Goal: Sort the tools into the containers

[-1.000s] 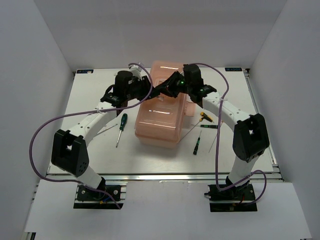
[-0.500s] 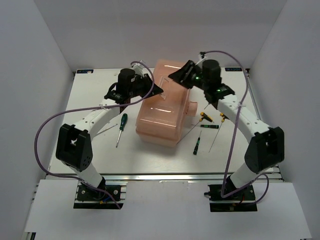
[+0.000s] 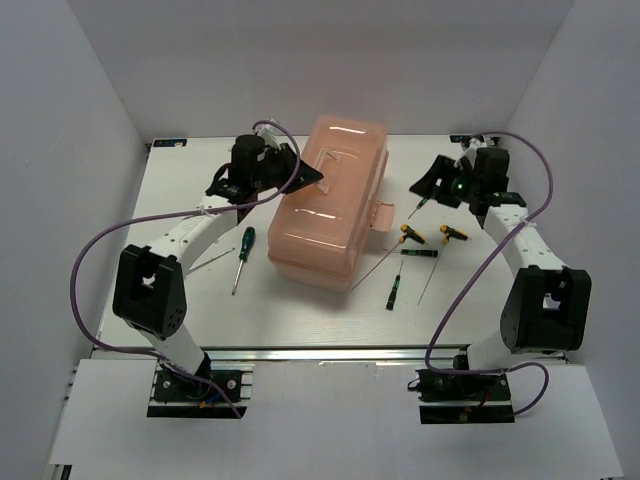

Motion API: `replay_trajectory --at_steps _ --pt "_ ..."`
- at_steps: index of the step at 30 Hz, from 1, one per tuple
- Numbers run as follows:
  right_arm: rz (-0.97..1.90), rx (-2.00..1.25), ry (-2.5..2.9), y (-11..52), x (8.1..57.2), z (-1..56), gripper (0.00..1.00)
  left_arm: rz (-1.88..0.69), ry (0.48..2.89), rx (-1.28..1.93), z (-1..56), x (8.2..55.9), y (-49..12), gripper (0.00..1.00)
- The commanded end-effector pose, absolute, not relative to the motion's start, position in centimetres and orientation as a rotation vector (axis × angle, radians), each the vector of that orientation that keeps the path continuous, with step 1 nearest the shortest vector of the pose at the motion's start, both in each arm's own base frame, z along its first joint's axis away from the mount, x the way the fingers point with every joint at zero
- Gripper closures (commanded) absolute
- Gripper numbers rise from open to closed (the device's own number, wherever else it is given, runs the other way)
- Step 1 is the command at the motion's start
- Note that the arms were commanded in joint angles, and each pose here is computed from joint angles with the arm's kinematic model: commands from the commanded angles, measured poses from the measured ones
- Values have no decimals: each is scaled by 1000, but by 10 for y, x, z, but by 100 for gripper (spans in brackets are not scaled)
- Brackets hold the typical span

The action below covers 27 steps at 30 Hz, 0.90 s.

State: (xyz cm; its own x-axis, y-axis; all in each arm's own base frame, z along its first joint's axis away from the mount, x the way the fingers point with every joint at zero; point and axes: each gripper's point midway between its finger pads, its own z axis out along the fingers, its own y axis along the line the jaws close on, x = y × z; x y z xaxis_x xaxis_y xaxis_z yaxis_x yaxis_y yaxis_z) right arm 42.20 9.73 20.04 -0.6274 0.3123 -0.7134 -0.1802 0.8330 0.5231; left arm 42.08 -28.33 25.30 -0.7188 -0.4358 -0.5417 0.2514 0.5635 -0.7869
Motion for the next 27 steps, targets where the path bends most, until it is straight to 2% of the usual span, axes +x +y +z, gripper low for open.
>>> replay_trajectory --at_steps 1,4,8,21,24,25,27 --pt "848 -125 2177 121 398 182 31 -1297 1739 -194 356 438 -255 100" --pt "899 -140 2185 126 400 173 31 -1440 1647 -241 378 440 -240 100" --pt "939 -126 2169 132 417 171 31 -1498 1597 -301 390 445 -216 100" --pt "933 -57 2186 201 493 171 32 -1735 1584 -453 354 446 -194 100" --pt "857 7 2228 205 508 149 33 -1760 1580 -479 348 445 -190 100" --pt "783 51 2237 202 517 144 38 -1776 1564 -501 347 444 -184 100" --pt "751 70 2243 200 521 137 38 -1777 1547 -500 350 444 -180 100"
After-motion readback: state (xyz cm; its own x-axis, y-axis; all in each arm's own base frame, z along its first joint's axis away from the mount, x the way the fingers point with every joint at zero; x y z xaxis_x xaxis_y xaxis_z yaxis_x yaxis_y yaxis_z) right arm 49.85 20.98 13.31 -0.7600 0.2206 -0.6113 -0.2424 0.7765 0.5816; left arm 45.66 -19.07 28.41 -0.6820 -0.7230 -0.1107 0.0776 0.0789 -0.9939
